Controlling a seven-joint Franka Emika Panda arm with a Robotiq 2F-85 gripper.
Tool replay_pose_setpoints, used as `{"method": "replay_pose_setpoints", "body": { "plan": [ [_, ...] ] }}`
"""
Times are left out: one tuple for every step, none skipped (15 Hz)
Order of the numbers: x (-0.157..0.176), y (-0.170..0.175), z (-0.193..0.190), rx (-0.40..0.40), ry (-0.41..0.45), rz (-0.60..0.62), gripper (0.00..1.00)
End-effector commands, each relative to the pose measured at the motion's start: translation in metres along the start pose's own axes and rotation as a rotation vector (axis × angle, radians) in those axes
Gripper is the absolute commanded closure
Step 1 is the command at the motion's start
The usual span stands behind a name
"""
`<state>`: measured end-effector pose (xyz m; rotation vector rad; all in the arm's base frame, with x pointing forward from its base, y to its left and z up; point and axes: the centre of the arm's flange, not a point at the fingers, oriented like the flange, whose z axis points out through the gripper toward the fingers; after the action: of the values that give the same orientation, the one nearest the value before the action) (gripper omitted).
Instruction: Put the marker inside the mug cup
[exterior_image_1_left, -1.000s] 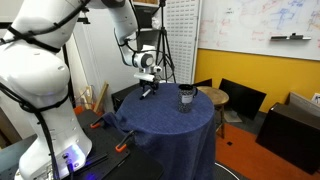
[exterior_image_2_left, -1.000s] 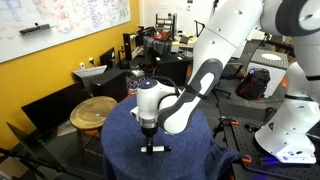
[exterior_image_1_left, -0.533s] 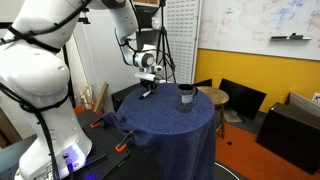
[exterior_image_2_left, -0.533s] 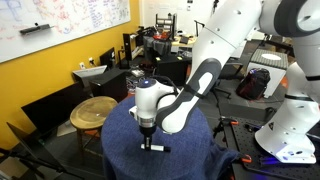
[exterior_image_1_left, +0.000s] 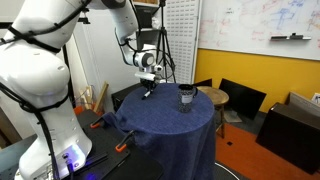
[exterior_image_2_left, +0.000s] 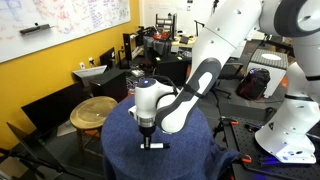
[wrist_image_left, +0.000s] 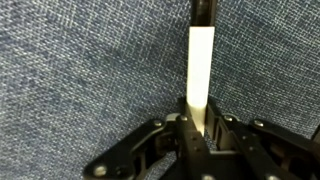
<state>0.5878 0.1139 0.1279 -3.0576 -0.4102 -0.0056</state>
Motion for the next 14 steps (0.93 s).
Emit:
{"method": "replay_pose_setpoints", "body": {
  "plan": [
    [0.004, -0.002, -0.009, -0.01, -0.004, -0.016, 0.95],
    [0.003, -0.003, -0.012, -0.013, -0.002, -0.01, 0.95],
    [0.002, -0.004, -0.014, -0.013, 0.001, -0.008, 0.95],
    [0.001, -0.004, -0.016, -0.012, 0.004, -0.002, 0.95],
    [0.0, -0.005, -0.019, -0.011, 0.008, 0.005, 0.95],
    [-0.001, -0.005, -0.022, -0.012, 0.011, 0.008, 0.95],
    [-0.002, -0.004, -0.026, -0.014, 0.017, 0.016, 0.95],
    [-0.003, -0.004, -0.031, -0.018, 0.023, 0.027, 0.95],
    [-0.004, -0.003, -0.036, -0.027, 0.031, 0.039, 0.95],
    [-0.005, -0.003, -0.042, -0.035, 0.036, 0.052, 0.95],
    [-0.007, -0.002, -0.048, -0.045, 0.047, 0.07, 0.95],
    [-0.009, 0.0, -0.055, -0.056, 0.058, 0.083, 0.95],
    [-0.011, 0.002, -0.062, -0.068, 0.069, 0.098, 0.95],
    [-0.014, 0.005, -0.07, -0.083, 0.082, 0.114, 0.95]
  ]
}}
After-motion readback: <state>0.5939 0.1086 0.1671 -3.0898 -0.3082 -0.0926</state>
